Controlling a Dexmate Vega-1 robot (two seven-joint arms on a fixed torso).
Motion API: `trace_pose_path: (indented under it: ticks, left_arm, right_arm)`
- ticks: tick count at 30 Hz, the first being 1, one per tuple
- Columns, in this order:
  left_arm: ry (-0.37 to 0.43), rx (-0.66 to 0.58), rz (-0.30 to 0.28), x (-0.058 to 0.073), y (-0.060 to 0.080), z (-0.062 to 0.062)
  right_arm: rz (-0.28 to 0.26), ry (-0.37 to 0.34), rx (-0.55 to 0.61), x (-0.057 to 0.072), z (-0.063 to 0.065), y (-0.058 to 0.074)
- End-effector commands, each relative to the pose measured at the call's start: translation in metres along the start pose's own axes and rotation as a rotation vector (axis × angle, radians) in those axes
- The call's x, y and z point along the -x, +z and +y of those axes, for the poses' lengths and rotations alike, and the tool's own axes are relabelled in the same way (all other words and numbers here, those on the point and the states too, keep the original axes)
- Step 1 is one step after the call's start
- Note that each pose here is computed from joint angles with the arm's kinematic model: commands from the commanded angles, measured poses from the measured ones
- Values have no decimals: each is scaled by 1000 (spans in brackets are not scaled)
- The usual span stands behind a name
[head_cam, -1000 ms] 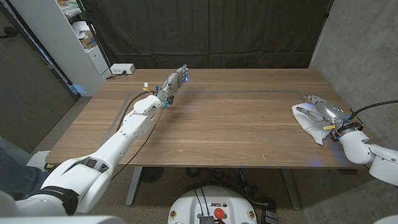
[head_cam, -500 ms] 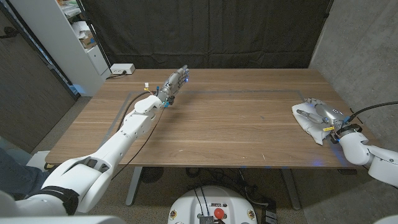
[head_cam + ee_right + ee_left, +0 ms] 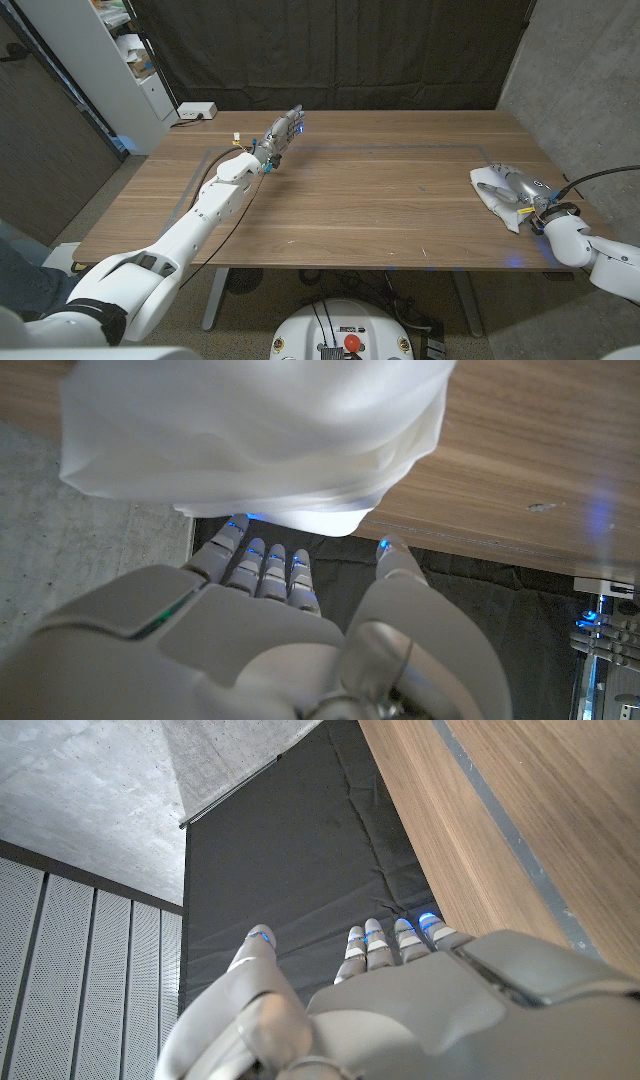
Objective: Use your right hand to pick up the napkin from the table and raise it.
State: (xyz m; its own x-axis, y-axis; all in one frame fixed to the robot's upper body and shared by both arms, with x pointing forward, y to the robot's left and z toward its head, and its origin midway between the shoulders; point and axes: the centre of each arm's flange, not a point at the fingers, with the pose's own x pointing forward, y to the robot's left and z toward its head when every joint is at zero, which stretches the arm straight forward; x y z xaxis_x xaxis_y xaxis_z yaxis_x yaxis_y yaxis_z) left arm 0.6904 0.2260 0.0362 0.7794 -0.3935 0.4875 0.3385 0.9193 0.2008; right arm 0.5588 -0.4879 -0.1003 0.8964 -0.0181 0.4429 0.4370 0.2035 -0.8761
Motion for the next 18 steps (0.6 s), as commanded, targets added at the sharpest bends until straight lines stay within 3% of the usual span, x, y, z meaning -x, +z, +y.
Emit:
trace_pose_path:
  ticks: [1,18]
  left_arm:
    - [8,0,-15,-1,-1,-1]
    - [10,16,-4,1,-7,-1]
  right_arm:
    - [23,31,-7,-2,11,-5]
    - [52,77,1,-6,18,-13]
